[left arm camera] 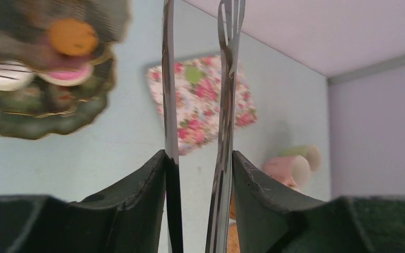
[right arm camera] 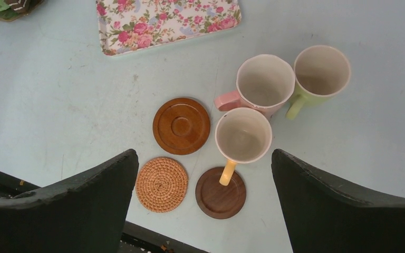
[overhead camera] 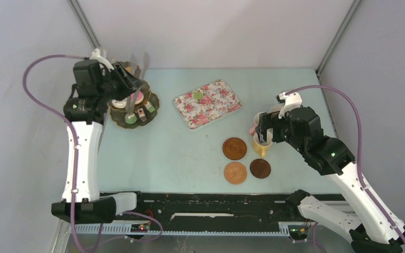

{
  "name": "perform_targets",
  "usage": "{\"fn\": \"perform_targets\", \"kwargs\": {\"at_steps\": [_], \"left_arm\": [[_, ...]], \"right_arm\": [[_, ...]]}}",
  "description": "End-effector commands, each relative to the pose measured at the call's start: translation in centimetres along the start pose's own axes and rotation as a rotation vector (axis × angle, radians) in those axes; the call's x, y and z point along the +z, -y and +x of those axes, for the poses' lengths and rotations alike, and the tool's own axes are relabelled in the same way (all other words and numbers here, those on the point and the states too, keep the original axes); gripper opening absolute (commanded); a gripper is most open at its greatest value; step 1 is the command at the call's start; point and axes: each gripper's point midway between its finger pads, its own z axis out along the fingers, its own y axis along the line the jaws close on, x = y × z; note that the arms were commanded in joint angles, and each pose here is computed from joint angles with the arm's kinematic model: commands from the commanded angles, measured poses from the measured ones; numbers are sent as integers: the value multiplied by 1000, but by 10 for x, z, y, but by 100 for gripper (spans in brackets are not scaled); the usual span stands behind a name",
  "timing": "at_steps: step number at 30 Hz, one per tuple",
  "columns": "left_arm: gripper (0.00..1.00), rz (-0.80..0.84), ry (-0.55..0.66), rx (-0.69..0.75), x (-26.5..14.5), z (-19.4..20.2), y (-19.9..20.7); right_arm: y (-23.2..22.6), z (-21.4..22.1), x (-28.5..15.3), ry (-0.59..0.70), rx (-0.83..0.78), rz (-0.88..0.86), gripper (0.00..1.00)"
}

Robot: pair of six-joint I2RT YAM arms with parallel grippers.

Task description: Serve the afternoon tea

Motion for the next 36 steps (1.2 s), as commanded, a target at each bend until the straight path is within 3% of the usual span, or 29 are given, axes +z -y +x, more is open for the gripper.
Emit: {"fn": "perform_targets", "kwargs": {"at_steps": [1, 6, 11, 14, 17, 25, 36], "left_arm": [[49, 291, 36, -12, 4, 15, 64], [49, 308, -162, 25, 60, 84, 83], [49, 218, -345, 90, 117, 129, 75], [50, 91, -424, 56, 144, 143, 65], [51, 28, -468, -88, 170, 161, 67], [51, -97, -421, -275, 222, 187, 79], [52, -249, -331, -229, 239, 198, 70]], "right_arm": [[-1, -28, -3, 72, 33, -3, 100], [6, -35, 1, 77, 71, 25, 100], [20, -39, 3, 81, 117, 75, 100], [27, -36, 3, 70, 137, 103, 100], [30, -31, 4, 49, 150, 114, 100], [35, -22, -5, 28, 146, 133, 100], [39, -6, -14, 20, 167, 129, 100]]}}
